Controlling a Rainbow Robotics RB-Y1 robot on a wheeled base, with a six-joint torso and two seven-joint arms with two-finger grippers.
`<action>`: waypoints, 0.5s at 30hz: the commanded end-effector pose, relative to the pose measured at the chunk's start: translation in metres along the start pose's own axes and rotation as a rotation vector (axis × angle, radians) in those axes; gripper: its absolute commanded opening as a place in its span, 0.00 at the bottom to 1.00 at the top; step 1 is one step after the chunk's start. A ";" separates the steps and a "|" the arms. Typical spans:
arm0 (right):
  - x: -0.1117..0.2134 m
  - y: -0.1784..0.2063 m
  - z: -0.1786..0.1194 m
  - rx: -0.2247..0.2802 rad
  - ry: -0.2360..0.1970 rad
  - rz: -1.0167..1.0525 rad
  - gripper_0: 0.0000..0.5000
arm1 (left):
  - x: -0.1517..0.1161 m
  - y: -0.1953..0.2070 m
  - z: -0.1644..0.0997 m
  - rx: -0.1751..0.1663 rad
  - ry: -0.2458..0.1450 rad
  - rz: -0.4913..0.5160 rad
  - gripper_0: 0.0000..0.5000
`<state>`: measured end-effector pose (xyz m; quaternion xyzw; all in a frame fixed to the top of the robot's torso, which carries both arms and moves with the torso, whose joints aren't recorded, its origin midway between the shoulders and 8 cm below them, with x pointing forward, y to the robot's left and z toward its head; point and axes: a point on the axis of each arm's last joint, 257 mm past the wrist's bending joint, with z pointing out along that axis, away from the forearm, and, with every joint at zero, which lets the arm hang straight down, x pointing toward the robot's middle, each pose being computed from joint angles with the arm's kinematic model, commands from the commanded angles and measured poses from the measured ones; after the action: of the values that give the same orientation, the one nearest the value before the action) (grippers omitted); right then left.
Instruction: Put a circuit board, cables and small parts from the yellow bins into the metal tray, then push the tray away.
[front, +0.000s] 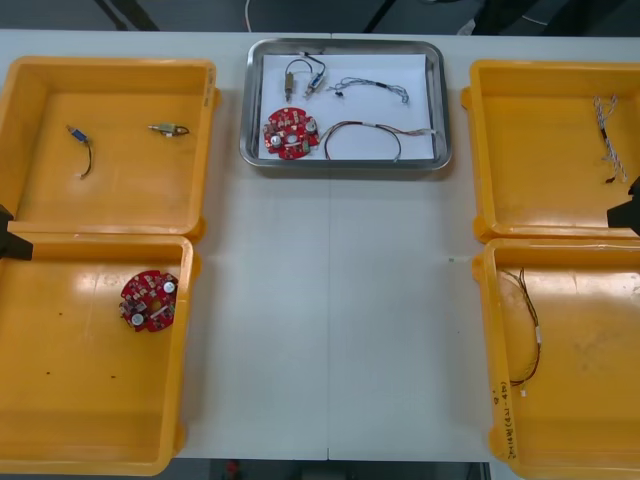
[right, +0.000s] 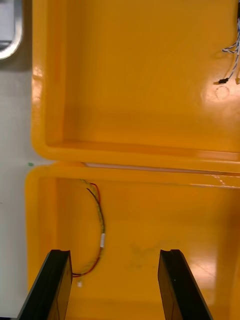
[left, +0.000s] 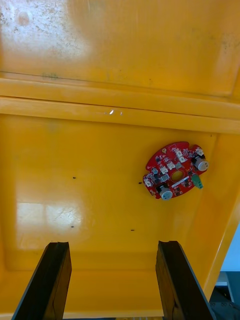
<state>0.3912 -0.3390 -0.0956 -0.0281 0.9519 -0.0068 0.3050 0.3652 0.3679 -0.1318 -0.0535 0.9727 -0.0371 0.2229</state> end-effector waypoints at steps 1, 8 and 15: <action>0.014 -0.039 -0.003 0.085 0.024 0.025 1.00 | -0.007 0.009 -0.014 -0.036 -0.032 0.096 1.00; 0.042 -0.051 0.013 0.068 0.119 0.088 1.00 | -0.007 0.009 -0.014 -0.036 -0.032 0.096 1.00; 0.058 -0.058 0.018 0.058 0.166 0.118 1.00 | -0.007 0.009 -0.014 -0.036 -0.032 0.096 1.00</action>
<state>0.3653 -0.3816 -0.1486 0.0242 0.9736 -0.0032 0.2268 0.3652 0.3679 -0.1318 -0.0535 0.9727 -0.0371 0.2229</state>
